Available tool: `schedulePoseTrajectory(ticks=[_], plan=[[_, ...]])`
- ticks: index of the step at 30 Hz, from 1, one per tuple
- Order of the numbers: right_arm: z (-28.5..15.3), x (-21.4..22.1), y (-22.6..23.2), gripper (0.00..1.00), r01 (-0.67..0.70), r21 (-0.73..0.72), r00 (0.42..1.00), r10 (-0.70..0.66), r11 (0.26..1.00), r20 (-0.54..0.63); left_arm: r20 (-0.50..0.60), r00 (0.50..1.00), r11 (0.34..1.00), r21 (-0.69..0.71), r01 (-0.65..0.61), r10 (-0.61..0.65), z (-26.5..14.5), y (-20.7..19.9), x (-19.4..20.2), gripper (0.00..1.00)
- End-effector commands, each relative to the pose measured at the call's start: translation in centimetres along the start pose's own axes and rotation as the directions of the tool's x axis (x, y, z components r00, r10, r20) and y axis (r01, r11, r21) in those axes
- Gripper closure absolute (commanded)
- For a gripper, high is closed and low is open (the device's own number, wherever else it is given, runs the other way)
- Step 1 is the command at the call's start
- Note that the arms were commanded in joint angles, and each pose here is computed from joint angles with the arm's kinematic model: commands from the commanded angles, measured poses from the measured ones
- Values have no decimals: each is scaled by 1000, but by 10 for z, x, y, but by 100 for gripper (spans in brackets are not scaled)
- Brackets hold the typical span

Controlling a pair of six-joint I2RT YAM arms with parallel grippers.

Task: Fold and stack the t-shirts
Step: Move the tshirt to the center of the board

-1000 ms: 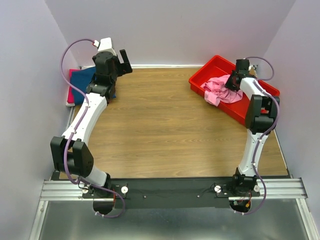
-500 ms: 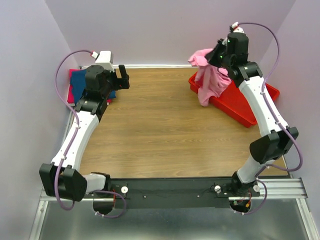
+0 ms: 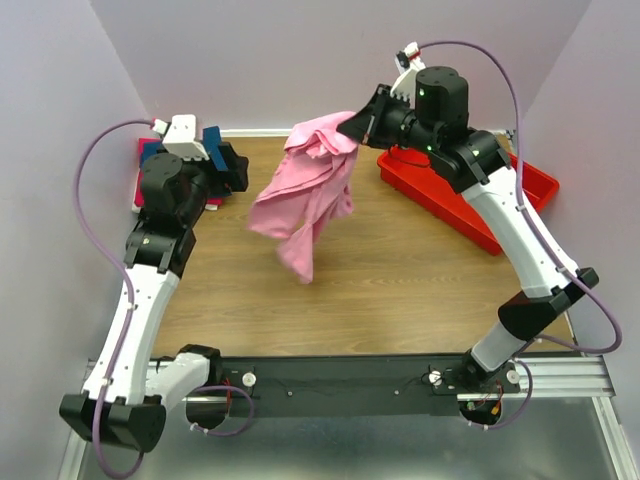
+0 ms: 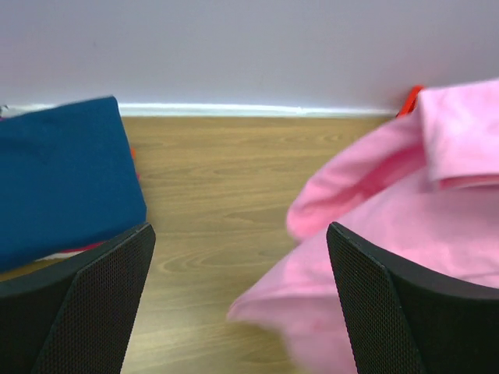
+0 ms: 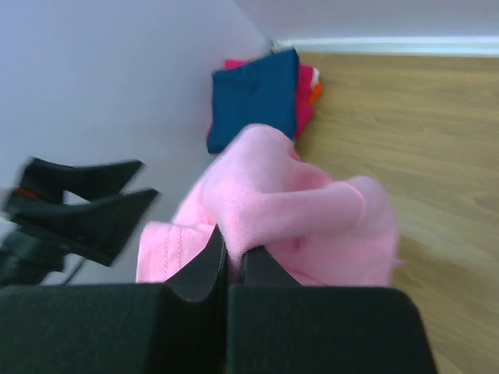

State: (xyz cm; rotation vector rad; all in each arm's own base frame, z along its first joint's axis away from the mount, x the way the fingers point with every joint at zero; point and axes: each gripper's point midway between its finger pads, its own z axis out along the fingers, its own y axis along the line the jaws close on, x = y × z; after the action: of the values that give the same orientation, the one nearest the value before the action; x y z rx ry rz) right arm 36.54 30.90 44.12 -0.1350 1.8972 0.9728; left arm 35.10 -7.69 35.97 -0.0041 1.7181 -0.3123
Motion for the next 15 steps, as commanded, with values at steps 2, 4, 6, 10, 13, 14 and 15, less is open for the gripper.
schedulePoseTrajectory(ticks=[2,4,6,10,13,14,15], plan=[[-24,36,-35,93,-45,126,998,51,991,-38,8,1000,998,-60,13,-13,-18,9,-3,2],[-40,69,-98,66,-89,367,996,94,926,3,-40,999,996,-90,3,-7,-20,16,9,2],[-58,88,-140,30,-111,520,994,98,847,54,-82,997,995,-102,-1,-7,-21,19,22,2],[-71,146,-177,0,-15,588,993,81,809,-86,-219,975,996,-90,17,-36,-24,20,70,2],[-68,185,-192,0,44,588,973,98,808,-208,-343,936,995,-75,59,-81,-28,17,115,2],[-66,193,-190,1,54,564,964,104,824,-244,-387,917,994,-88,67,-96,-30,20,133,2],[-62,197,-190,2,65,552,959,100,831,-264,-423,899,992,-98,77,-111,-31,21,147,3]])
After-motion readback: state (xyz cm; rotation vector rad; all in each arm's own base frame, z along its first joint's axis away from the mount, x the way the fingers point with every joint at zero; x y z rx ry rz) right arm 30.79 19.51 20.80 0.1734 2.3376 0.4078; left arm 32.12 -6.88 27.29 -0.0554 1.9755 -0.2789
